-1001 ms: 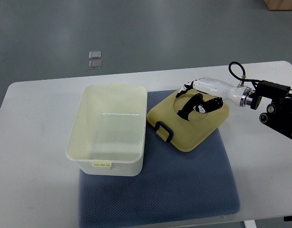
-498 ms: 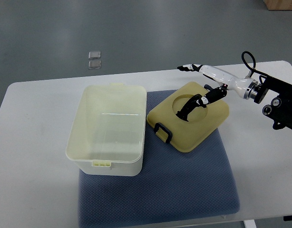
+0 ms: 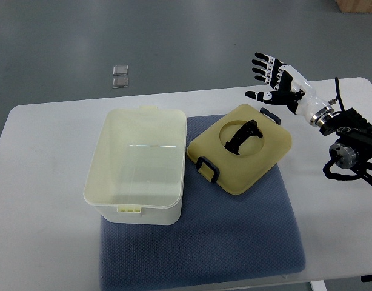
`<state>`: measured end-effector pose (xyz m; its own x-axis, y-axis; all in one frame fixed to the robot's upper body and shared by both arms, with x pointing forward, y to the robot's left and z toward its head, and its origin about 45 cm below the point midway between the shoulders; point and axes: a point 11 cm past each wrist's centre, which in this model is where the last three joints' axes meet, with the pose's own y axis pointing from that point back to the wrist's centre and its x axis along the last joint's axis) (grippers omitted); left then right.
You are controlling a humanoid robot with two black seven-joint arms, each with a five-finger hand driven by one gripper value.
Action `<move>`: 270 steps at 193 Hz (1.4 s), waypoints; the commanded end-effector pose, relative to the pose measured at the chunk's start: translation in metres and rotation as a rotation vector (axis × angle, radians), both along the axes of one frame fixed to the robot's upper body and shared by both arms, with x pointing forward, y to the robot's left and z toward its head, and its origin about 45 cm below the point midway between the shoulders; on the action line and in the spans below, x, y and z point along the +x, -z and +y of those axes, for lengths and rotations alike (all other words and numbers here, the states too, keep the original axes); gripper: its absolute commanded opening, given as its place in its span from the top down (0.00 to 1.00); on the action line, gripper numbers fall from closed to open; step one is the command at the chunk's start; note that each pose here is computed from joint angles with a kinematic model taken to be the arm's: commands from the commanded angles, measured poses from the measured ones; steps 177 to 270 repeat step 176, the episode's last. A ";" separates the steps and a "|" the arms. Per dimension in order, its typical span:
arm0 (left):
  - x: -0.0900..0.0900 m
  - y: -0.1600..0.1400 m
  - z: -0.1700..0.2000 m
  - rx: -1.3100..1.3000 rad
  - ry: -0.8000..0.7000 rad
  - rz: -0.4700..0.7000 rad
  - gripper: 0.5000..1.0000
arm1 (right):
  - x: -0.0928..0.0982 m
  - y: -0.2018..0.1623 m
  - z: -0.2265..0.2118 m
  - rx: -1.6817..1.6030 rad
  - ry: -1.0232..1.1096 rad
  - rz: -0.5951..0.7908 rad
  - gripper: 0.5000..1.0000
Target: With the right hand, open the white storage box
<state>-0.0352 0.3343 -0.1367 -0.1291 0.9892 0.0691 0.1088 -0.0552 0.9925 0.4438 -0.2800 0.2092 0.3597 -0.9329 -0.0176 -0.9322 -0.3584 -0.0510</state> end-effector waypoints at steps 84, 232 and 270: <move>0.000 0.000 -0.001 -0.002 0.000 0.000 0.00 | 0.021 -0.008 0.008 0.354 0.152 0.110 0.15; 0.000 0.000 0.001 0.001 0.000 0.000 0.00 | 0.016 0.002 0.019 0.437 0.212 0.087 0.14; 0.000 0.000 0.001 0.001 0.000 0.000 0.00 | 0.016 0.002 0.019 0.437 0.212 0.087 0.14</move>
